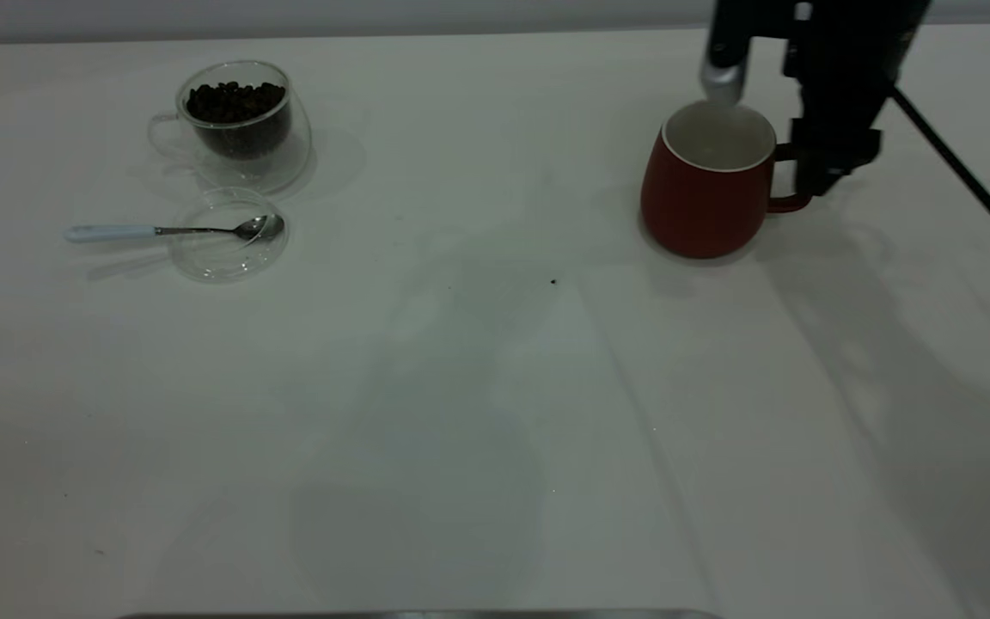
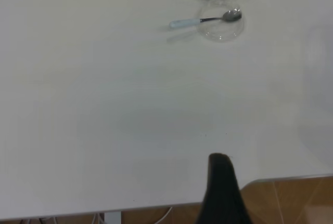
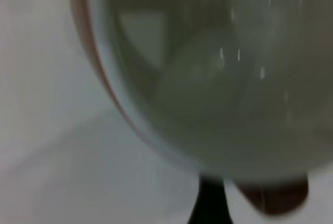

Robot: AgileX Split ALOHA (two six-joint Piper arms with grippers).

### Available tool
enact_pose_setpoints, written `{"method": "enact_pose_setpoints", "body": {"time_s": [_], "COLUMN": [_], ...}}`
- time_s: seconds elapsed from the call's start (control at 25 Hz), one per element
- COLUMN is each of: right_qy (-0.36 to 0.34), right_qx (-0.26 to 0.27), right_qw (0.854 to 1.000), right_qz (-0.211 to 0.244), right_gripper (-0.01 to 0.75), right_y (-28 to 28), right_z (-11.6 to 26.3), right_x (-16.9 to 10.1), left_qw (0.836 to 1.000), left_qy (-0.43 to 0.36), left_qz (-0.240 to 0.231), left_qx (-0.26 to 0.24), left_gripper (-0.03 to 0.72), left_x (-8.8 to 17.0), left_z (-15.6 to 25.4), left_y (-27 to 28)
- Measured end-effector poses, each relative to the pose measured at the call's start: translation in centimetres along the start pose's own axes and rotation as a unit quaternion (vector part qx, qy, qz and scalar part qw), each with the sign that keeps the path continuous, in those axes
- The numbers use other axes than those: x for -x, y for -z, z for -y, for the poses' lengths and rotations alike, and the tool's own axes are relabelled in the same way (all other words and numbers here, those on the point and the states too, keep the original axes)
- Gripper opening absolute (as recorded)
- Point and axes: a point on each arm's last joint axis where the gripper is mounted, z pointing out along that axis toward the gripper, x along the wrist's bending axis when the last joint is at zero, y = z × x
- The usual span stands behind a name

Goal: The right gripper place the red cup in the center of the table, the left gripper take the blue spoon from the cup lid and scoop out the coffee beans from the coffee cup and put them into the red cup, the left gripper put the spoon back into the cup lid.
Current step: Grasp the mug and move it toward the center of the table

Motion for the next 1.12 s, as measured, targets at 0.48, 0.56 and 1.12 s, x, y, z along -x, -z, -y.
{"method": "enact_pose_setpoints", "body": {"time_s": [0.48,0.56,1.12], "right_qy": [0.032,0.028,-0.023], "right_qx": [0.033,0.044,0.132], "right_qw": [0.999,0.998,0.989], "right_qz": [-0.02,-0.027,-0.055], "right_gripper": [0.617,0.617,0.61], "right_y": [0.6,0.9,3.8], "right_z": [-5.4,-6.5,-13.1], "right_x": [-3.7,-4.4,-6.8], "left_qw": [1.0,1.0,1.0], "left_qy": [-0.001,-0.001,-0.001], "left_qz": [0.0,0.0,0.0], "left_qx": [0.0,0.001,0.001], "left_gripper": [0.587,0.587,0.587], "left_x": [0.0,0.0,0.0], "left_z": [0.0,0.0,0.0], "left_y": [0.0,0.0,0.0]}}
